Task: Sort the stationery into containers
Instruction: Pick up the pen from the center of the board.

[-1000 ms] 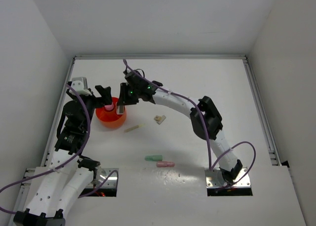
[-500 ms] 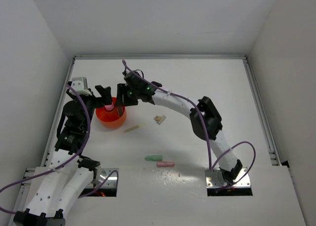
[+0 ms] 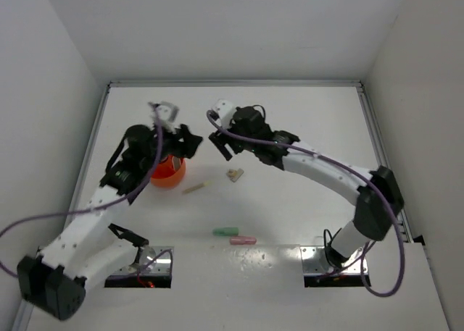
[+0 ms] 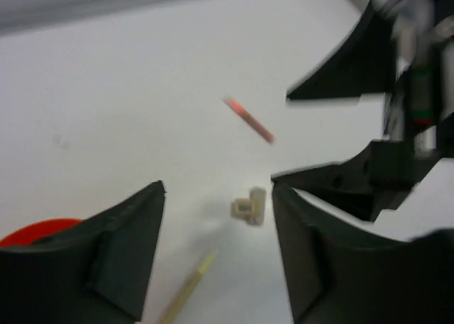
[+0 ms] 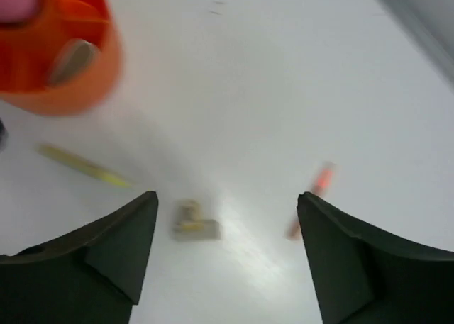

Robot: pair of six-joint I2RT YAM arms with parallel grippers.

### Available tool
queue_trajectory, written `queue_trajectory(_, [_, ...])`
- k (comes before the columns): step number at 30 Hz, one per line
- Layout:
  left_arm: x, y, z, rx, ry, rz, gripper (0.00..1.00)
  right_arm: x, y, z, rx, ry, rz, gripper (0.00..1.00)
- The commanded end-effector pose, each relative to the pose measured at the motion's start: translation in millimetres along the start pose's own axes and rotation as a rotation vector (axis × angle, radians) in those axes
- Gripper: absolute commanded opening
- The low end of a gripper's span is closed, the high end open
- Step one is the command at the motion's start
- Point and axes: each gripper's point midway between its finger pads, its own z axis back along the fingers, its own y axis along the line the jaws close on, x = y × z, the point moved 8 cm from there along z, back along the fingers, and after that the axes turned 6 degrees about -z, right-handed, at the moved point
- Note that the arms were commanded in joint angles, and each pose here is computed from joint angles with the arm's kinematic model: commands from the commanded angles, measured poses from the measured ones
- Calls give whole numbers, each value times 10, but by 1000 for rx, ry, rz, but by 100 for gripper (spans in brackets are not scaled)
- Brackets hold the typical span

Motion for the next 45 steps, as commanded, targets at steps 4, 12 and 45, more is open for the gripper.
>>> queue_trajectory(4, [-516,-605,-557,-186,412,-56,78,-515,-783,565,-304,63,337,0])
queue_trajectory(12, [-1042,-629,-544,-22,713,-220,61,-845,-703,1116,-172,-20,223,73])
queue_trajectory(45, [-1878,-205,-1020,36,1087,-282,39,-920,-819,1295,-210,-85,160,46])
